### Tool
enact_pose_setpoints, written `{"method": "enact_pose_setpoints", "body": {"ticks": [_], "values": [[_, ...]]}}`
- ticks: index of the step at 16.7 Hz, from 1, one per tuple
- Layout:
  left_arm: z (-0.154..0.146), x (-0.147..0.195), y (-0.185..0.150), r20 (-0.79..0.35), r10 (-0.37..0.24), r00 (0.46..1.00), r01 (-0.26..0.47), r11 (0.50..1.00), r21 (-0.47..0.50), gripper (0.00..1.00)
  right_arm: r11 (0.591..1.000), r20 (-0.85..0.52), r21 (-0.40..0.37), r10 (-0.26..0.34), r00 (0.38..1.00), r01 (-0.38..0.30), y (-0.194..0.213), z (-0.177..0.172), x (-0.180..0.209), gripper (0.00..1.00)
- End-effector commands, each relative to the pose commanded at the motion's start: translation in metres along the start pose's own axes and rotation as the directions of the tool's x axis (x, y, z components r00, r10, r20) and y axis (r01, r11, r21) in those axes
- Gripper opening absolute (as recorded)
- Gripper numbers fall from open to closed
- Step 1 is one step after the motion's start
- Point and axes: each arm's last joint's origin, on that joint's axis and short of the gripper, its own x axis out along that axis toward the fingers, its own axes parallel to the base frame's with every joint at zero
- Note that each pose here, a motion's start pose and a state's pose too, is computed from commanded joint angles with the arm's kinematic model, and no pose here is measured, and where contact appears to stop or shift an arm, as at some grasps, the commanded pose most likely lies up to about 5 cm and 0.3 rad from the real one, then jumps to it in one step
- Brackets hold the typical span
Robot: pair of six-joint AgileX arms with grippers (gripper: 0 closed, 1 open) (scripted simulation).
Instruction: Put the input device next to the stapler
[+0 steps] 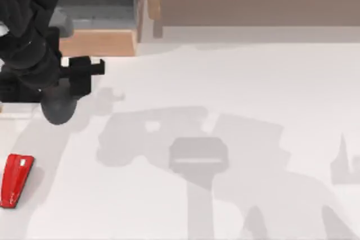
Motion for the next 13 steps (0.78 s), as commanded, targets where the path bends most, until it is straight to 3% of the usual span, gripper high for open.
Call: {"method": "enact_pose_setpoints", "body": {"ticks": [7, 13], "values": [[-0.081, 0.031, -0.017, -0.141, 0.04, 0.989, -0.028, 0.996, 0.086, 0.0, 1.0, 0.0, 0.0, 0.0, 1.0, 0.0, 0.0, 0.0, 0.0, 1.0], [-0.089, 0.034, -0.017, -0.156, 0.048, 0.987, -0.033, 0.995, 0.094, 0.0, 1.0, 0.0, 0.0, 0.0, 1.0, 0.0, 0.0, 0.0, 0.0, 1.0]]}}
